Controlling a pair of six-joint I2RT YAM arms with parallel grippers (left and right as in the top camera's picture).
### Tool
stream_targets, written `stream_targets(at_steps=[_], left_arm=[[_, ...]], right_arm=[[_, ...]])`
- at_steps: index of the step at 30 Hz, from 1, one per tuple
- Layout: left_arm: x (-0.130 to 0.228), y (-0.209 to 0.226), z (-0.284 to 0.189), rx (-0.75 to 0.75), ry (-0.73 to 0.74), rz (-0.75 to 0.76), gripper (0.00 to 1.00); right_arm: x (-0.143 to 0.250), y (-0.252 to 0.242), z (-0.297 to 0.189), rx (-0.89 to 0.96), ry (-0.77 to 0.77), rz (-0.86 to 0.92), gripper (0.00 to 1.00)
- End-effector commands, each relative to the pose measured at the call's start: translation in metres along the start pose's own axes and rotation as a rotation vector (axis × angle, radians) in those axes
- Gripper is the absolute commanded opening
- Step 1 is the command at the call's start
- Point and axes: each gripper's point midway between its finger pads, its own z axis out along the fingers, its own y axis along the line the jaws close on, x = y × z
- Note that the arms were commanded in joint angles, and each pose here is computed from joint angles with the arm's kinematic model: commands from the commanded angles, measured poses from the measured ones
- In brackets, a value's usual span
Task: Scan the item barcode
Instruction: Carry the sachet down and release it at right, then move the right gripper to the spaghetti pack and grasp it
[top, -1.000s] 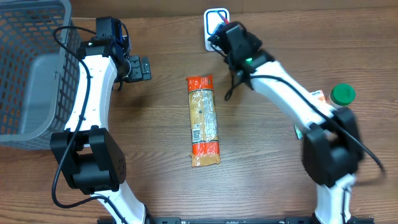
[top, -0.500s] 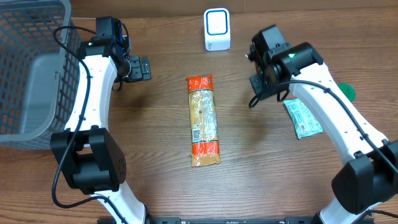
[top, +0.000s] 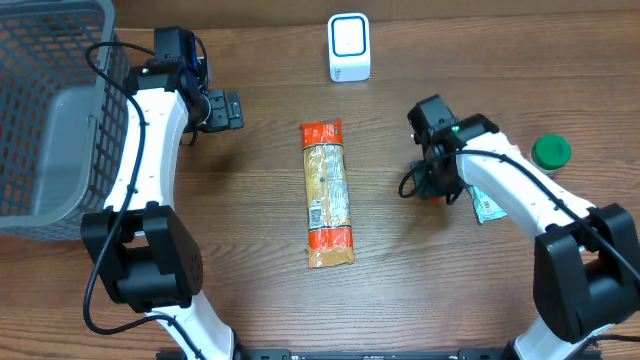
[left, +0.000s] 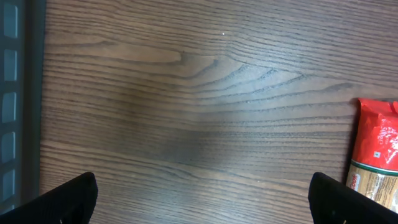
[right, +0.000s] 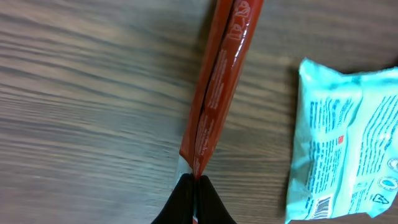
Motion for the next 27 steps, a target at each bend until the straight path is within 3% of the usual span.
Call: stream_targets(at_steps=[1, 10, 18, 27], left_arm=[[0.000, 0.002, -0.002, -0.009, -0.003, 0.012, 1.00], [0.000, 0.002, -0.002, -0.009, -0.003, 0.012, 1.00], [0.000, 0.002, -0.002, -0.009, -0.003, 0.012, 1.00], [0.000, 0.002, -0.002, -0.009, -0.003, 0.012, 1.00]], right_arm=[[0.006, -0.023, 0.013, 0.090, 0.008, 0.037, 0.04], [0.023, -0.062, 0.035, 0.128, 0.049, 0.136, 0.05], [0.022, -0.069, 0.037, 0.120, 0.047, 0.164, 0.05], [0.016, -0.055, 0.037, 0.034, 0.034, 0.166, 0.25]])
